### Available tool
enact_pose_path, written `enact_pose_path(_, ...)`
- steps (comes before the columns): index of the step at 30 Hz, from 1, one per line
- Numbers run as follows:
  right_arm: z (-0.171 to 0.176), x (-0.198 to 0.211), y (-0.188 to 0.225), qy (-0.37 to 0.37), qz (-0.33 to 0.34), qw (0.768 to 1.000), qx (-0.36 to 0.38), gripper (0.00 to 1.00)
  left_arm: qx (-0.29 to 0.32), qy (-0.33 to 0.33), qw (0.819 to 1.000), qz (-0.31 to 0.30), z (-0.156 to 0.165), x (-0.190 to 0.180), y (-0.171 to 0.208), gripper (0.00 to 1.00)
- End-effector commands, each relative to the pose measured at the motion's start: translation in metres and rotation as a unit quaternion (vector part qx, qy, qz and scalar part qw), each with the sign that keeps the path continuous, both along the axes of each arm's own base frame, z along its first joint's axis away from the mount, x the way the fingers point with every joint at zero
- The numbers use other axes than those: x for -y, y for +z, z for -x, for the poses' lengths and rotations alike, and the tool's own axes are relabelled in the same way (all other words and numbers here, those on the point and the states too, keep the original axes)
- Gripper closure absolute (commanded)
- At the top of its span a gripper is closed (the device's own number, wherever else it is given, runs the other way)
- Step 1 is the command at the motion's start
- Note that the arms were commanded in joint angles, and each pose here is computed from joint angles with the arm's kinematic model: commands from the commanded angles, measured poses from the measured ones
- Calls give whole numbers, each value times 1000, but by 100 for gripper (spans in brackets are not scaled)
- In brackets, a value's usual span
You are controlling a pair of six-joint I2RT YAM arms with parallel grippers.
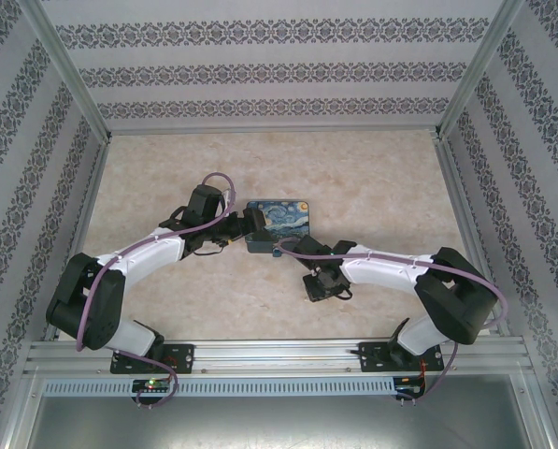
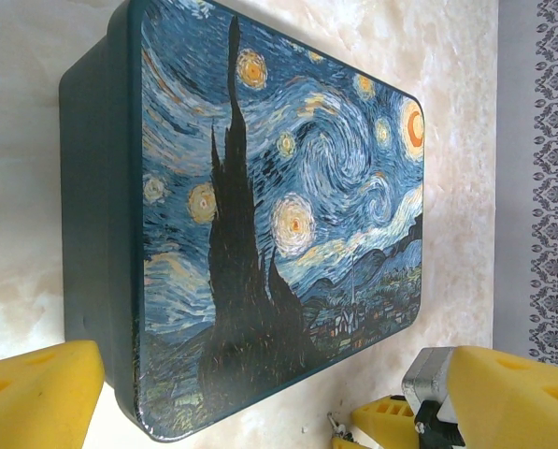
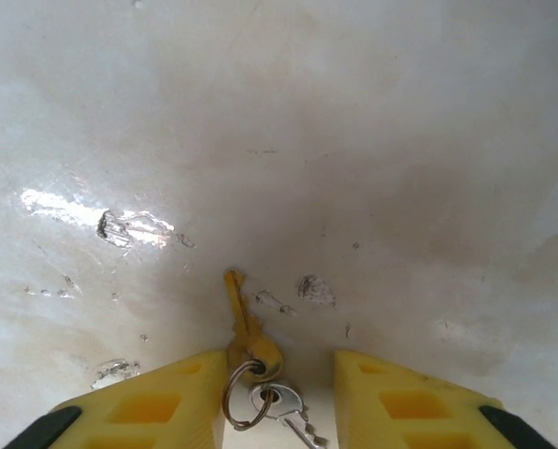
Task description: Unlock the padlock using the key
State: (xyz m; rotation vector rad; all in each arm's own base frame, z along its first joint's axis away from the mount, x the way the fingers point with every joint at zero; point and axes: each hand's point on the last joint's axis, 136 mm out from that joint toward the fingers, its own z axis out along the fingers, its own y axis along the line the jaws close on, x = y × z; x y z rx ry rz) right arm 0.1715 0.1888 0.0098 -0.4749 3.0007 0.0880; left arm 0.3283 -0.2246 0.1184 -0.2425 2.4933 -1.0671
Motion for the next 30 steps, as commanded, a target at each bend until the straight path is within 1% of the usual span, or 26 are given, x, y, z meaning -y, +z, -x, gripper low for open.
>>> enact_pose_path(1, 0, -5, -14, 0, 7, 1000, -11, 70, 7, -8, 1000, 15, -2, 10, 6, 5)
enact_pose_path(5, 0, -7, -19, 3, 8, 1000, -17, 80, 9, -6, 1000, 15, -2, 9, 7, 5)
enact_pose_path(10, 2, -4, -21, 4, 11, 1000, -18, 95, 9, -6, 1000, 15, -1, 9, 7, 5)
enact_pose_path(11, 1, -4, -19, 5, 11, 1000, -15, 100, 8, -6, 1000, 14, -1, 8, 6, 5)
enact_pose_path(17, -6, -7, -4, -4, -13, 1000, 2, 100, 7, -7, 1000, 20, -1, 10, 8, 5)
enact_pose_path(30, -24, -19, 47, -48, -127, 990, 44, 100, 4, -5, 998, 56, -4, 18, 19, 5)
